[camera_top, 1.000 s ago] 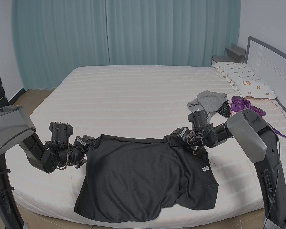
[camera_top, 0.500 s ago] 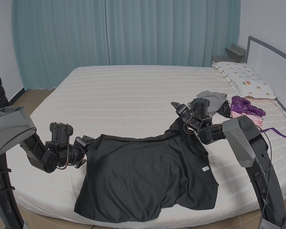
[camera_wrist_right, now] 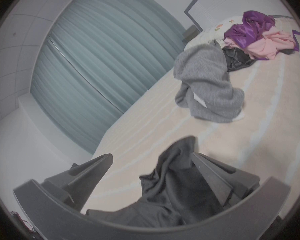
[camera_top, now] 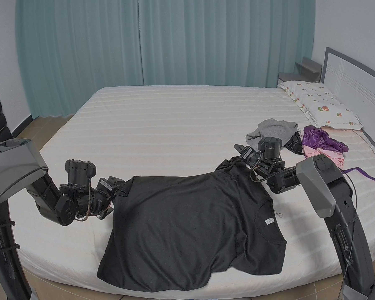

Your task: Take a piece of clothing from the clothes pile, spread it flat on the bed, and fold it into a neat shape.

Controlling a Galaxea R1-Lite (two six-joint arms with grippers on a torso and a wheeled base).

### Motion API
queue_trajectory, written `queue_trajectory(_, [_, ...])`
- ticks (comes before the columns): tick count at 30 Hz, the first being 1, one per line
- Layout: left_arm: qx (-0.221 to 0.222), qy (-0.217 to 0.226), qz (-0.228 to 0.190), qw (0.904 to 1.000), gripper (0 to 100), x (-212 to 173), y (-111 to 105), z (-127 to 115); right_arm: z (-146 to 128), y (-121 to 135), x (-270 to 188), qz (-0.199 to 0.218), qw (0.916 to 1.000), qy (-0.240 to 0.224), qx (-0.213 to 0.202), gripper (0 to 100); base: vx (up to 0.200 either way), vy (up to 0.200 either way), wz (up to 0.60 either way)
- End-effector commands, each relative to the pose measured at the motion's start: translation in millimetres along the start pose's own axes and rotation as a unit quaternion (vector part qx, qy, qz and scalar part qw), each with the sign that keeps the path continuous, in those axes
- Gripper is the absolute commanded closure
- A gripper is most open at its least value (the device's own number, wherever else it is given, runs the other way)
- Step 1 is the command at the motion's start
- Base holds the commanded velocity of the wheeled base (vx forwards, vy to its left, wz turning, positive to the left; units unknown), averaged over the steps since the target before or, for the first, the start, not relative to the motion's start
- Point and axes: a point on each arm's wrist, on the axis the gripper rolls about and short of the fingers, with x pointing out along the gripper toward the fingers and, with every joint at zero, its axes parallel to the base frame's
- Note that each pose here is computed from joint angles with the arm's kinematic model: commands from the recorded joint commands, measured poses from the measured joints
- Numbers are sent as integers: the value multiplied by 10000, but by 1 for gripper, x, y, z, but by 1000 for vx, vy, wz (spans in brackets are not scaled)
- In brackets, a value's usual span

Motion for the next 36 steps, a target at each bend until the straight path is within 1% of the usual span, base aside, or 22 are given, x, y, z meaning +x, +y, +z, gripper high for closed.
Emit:
queue_trajectory(1, [-2, -17, -18, 10000, 0, 1, -1, 1, 6, 4, -11, -125, 9998, 165, -14, 0, 0, 0, 0])
queue_trajectory(4, [-1, -20, -25, 10000, 0, 1, -1, 1, 11, 4, -22, -150, 9993, 345, -19, 0, 0, 0, 0])
queue_trajectory(8, [17, -58, -100, 9999, 0, 2, -6, 3, 17, 5, -35, -220, 9987, 449, 10, 0, 0, 0, 0])
queue_trajectory(11, [73, -132, -186, 9997, 0, 12, -11, 8, 21, -1, -59, -327, 9962, 797, 101, 0, 0, 0, 0])
queue_trajectory(14, [129, -190, -180, 9996, 0, 27, -12, 13, 17, -7, -73, -255, 9942, 1015, 243, 0, 0, 0, 0])
queue_trajectory(16, [268, -281, -186, 9991, 0, 37, -10, 21, 16, -11, -78, -172, 9947, 972, 300, 0, 0, 0, 0])
queue_trajectory(18, [444, -363, -199, 9982, 0, 46, -10, 29, 16, -15, -80, -176, 9950, 924, 323, 0, 0, 0, 0])
queue_trajectory(19, [444, -363, -199, 9982, 0, 46, -10, 29, 16, -15, -80, -176, 9950, 924, 323, 0, 0, 0, 0])
queue_trajectory(20, [604, -449, -223, 9969, 0, 56, -11, 36, 16, -17, -80, -203, 9949, 929, 338, 0, 0, 0, 0])
queue_trajectory(21, [650, -450, -221, 9966, 0, 60, -12, 37, 16, -17, -80, -208, 9949, 924, 340, 0, 0, 0, 0])
queue_trajectory(22, [667, -457, -234, 9964, 0, 60, -13, 38, 16, -17, -80, -208, 9949, 924, 340, 0, 0, 0, 0])
queue_trajectory(26, [1095, -375, -208, 9931, 0, 84, -16, 34, 15, -18, -79, -214, 9949, 929, 338, 0, 0, 0, 0])
queue_trajectory(28, [1202, -369, -224, 9918, 0, 92, -18, 33, 14, -19, -79, -230, 9948, 934, 341, 0, 0, 0, 0])
queue_trajectory(32, [1256, -265, -179, 9916, 0, 103, -21, 27, 14, -21, -79, -263, 9947, 934, 352, 0, 0, 0, 0])
queue_trajectory(36, [1293, -310, -81, 9911, 0, 110, -22, 24, 13, -22, -79, -279, 9946, 939, 352, 0, 0, 0, 0])
